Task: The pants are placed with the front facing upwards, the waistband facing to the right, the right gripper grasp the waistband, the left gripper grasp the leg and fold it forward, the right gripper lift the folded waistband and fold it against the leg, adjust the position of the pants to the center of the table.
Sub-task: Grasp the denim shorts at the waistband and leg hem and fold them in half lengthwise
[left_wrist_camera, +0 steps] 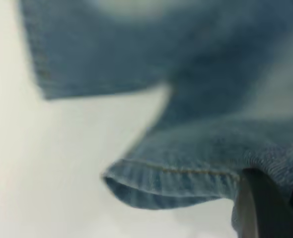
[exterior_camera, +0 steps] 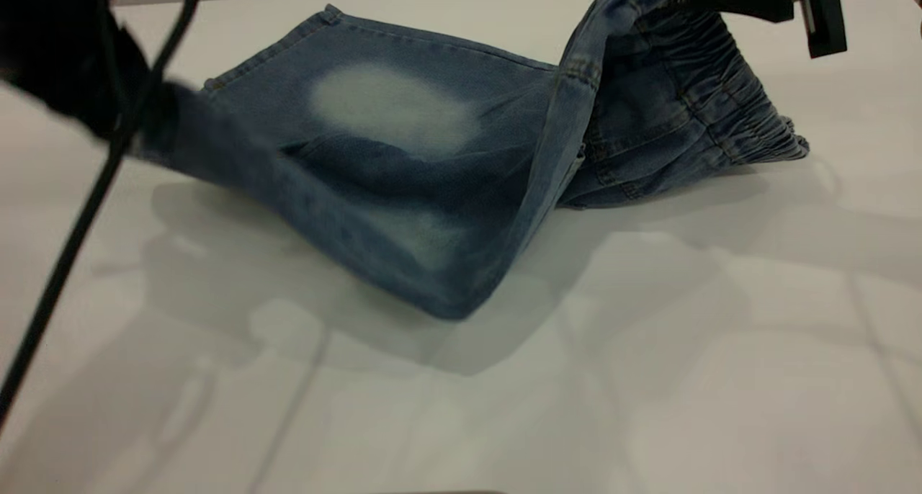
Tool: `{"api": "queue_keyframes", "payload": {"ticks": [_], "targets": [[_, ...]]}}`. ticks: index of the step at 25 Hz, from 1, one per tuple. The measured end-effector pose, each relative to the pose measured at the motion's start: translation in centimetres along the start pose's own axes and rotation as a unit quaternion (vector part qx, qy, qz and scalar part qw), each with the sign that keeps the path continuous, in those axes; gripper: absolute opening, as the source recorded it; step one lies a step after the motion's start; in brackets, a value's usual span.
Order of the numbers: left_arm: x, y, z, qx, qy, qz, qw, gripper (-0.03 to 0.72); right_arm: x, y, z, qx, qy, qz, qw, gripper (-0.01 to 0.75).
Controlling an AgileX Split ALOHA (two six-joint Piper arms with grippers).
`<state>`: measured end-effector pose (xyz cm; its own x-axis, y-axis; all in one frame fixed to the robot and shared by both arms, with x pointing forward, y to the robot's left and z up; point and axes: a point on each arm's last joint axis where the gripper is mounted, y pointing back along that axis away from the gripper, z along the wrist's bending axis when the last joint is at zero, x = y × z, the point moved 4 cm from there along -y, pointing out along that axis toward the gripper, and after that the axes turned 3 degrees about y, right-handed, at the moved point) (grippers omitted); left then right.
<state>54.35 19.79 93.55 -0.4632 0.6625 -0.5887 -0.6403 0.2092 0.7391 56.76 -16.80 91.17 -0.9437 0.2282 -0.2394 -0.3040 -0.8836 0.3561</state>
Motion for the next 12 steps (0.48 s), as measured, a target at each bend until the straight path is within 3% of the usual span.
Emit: {"api": "queue_keyframes", "payload": {"ticks": [4, 8, 12], "targets": [[-2.7, -1.2, 3.8, -0.036, 0.041, -0.028, 0.998, 0.034, -0.5, 0.4, -0.5, 0.013, -0.031, -0.013, 0.999, 0.092], [-5.0, -3.8, 7.6, -0.063, 0.082, -0.045, 0.994, 0.034, -1.4, 1.1, -2.2, 0.063, -0.077, -0.048, 0.994, 0.092], [-6.7, -8.0, 9.5, -0.069, 0.098, -0.049, 0.992, 0.034, -2.0, 1.5, -3.7, 0.114, -0.113, -0.080, 0.984, 0.094]]}}
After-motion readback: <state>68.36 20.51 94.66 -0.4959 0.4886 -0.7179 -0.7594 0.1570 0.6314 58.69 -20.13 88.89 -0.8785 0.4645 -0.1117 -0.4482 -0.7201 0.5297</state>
